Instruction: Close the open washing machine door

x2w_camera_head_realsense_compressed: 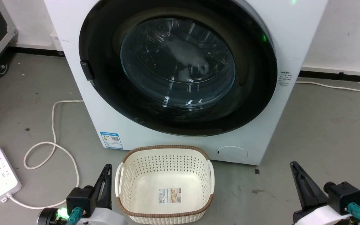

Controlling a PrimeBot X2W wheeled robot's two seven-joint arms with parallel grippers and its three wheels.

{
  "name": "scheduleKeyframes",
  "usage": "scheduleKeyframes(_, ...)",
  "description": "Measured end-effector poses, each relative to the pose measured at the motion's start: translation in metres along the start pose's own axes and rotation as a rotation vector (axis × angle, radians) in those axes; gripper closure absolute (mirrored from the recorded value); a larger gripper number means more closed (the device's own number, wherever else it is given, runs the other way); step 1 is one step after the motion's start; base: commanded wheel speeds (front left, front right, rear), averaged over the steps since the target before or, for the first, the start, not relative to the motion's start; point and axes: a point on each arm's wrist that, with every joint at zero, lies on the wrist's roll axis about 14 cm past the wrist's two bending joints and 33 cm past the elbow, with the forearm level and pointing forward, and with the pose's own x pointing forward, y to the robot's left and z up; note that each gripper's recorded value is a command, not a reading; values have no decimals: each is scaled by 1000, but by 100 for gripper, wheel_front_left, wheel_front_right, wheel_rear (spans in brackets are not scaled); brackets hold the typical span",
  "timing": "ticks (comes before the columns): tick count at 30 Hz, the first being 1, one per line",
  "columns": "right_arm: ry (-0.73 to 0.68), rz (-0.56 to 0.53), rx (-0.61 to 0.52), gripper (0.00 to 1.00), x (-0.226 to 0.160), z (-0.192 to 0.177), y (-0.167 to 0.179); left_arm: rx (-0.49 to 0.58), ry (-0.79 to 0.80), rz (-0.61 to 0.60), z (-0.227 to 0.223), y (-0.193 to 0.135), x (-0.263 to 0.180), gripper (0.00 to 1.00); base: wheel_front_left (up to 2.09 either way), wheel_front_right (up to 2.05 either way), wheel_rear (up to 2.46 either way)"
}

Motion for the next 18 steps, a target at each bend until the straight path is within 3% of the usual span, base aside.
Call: scheduleKeyframes(18, 22, 12, -5, 100, 7, 0, 6, 13, 22, 27, 0, 8, 1, 100, 0, 0, 0)
